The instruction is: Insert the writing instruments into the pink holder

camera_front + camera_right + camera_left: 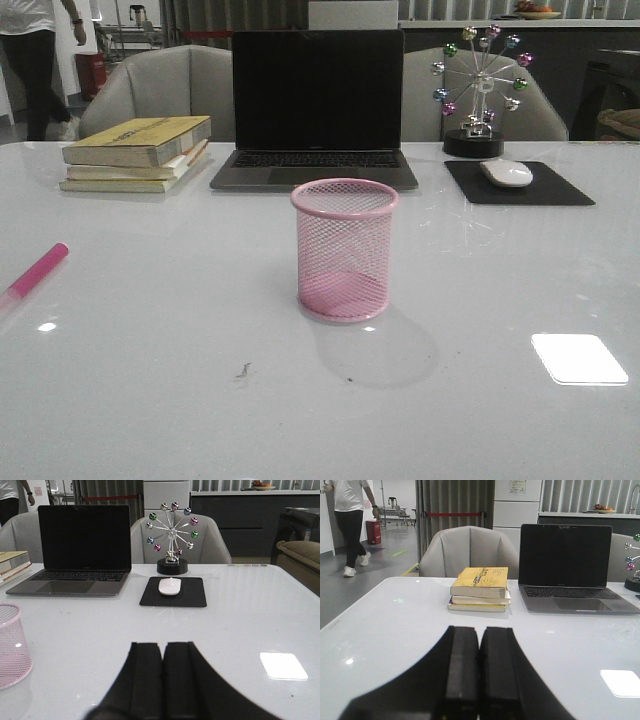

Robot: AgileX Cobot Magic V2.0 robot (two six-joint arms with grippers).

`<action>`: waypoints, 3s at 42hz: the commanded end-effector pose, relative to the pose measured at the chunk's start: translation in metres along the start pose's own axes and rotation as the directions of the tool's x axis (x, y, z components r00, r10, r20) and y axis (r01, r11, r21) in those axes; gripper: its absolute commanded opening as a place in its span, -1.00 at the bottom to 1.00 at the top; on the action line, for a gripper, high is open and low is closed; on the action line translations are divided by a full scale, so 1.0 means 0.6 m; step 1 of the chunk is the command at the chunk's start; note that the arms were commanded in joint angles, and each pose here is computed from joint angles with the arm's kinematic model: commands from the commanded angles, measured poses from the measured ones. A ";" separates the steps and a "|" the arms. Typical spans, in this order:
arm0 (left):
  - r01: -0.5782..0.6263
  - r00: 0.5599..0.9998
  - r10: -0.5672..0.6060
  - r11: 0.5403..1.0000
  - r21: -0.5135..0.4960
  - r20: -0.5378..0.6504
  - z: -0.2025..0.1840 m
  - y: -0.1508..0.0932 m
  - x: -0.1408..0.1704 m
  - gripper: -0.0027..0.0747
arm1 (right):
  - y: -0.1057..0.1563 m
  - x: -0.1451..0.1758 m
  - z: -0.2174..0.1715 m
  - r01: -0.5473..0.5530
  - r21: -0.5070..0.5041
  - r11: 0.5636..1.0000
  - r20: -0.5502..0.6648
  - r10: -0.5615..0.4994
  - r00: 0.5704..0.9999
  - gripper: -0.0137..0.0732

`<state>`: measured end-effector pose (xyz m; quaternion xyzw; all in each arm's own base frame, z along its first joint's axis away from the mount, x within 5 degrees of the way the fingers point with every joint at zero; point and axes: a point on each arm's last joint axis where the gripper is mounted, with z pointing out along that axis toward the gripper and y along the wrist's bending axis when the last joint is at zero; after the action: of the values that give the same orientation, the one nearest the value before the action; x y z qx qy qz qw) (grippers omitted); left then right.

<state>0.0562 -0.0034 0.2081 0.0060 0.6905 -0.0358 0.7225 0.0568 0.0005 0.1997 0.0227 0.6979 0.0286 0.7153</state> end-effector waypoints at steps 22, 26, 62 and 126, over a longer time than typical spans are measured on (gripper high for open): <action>0.005 0.994 -0.005 1.000 -0.004 0.108 -0.003 0.001 -0.014 -0.67 | 0.000 -0.020 -0.004 0.002 0.004 1.000 0.119 -0.003 0.993 -0.55; 0.005 0.994 -0.005 1.000 -0.004 0.108 -0.003 0.001 -0.014 -0.67 | 0.000 -0.020 -0.004 0.002 0.004 1.000 0.119 -0.003 0.993 -0.55; 0.001 0.929 -0.010 1.000 0.022 0.369 -0.070 -0.012 -0.269 -0.67 | 0.019 -0.244 -0.058 0.010 -0.023 1.000 0.290 -0.003 0.957 -0.55; 0.005 0.756 0.119 0.982 0.188 -0.644 0.140 -0.052 -0.183 0.57 | -0.005 -0.112 0.266 0.011 0.075 0.997 -0.873 0.060 0.485 0.53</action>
<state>0.1305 -0.0233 0.3087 0.0774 0.9162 -0.0453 0.3906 0.1972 0.0008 0.2631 0.0292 0.9736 0.0281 0.2247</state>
